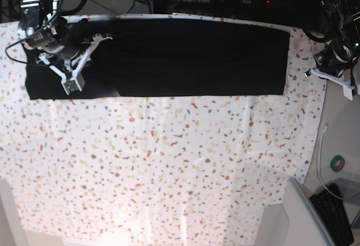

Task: Layout the t-shirt on the table in an organized manner, then fold the t-shirt properly
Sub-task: 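Grasp both ends of the black strip and pull it flat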

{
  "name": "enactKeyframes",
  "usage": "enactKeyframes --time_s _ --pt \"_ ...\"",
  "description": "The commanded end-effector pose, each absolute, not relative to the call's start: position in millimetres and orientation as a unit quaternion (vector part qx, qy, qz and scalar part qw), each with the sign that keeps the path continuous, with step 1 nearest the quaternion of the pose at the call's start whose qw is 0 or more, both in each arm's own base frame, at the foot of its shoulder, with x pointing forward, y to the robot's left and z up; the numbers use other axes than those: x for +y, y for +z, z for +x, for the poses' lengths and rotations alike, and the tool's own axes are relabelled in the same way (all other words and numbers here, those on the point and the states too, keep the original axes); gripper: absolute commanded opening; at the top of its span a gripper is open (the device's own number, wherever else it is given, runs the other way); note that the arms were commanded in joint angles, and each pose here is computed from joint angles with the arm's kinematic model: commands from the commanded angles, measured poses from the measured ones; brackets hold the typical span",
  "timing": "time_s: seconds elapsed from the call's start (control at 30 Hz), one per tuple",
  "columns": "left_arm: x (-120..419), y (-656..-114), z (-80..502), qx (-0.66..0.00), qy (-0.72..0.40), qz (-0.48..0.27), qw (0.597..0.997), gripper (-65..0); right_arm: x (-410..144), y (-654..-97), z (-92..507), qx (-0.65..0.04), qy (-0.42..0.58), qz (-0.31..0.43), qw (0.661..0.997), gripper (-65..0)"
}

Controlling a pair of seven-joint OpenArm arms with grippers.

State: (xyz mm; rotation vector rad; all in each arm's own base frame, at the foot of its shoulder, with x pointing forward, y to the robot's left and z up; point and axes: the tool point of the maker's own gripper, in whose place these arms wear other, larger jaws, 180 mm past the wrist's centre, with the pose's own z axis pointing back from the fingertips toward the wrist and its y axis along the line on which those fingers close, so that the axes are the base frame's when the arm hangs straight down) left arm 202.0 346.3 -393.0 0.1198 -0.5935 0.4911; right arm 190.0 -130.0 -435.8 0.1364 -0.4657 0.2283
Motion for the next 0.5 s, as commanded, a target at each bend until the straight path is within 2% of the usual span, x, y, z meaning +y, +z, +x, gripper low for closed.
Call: enactKeyframes --time_s 0.0,0.23,0.47 --pt "352 -382 208 -0.307 0.234 0.067 0.920 -65.0 -129 -429 196 -0.244 0.113 0.069 0.961 -65.0" --pt "351 -380 216 -0.315 0.237 0.062 0.917 -65.0 -115 -435 184 -0.215 0.103 0.086 0.967 -65.0" --pt "351 -376 219 -0.321 0.237 0.061 0.915 -65.0 -111 -431 173 -0.186 0.109 0.085 0.973 -44.3"
